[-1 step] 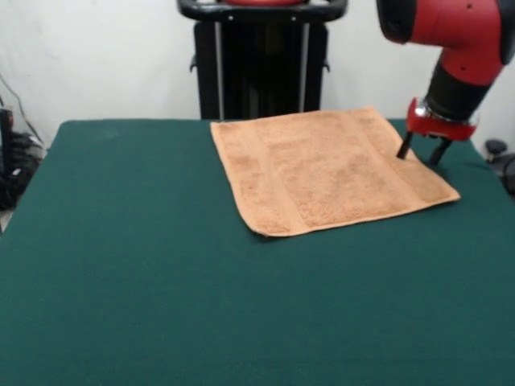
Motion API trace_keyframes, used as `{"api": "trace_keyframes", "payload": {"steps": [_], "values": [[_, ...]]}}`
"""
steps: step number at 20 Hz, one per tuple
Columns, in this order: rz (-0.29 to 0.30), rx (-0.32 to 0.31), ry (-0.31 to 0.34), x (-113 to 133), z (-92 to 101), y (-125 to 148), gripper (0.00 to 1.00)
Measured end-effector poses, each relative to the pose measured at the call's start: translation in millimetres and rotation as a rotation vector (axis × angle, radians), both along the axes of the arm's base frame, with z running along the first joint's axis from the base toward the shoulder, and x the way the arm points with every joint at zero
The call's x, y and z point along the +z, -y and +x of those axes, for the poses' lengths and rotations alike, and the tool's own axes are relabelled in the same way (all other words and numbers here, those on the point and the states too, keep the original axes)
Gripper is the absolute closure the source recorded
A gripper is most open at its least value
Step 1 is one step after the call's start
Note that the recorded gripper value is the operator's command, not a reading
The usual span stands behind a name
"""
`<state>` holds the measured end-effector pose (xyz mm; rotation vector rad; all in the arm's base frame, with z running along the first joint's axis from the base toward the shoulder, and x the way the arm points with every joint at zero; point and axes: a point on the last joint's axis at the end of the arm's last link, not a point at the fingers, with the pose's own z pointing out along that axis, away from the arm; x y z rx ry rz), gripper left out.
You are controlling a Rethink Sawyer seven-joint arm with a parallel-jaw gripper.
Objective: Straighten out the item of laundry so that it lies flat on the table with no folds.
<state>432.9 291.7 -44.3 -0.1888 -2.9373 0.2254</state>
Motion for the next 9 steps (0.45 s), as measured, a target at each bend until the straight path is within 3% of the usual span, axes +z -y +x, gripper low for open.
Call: {"api": "trace_keyframes", "payload": {"steps": [9], "values": [[-0.009, 0.01, 0.01, 0.3, -0.1, -0.4, 0.0]]}}
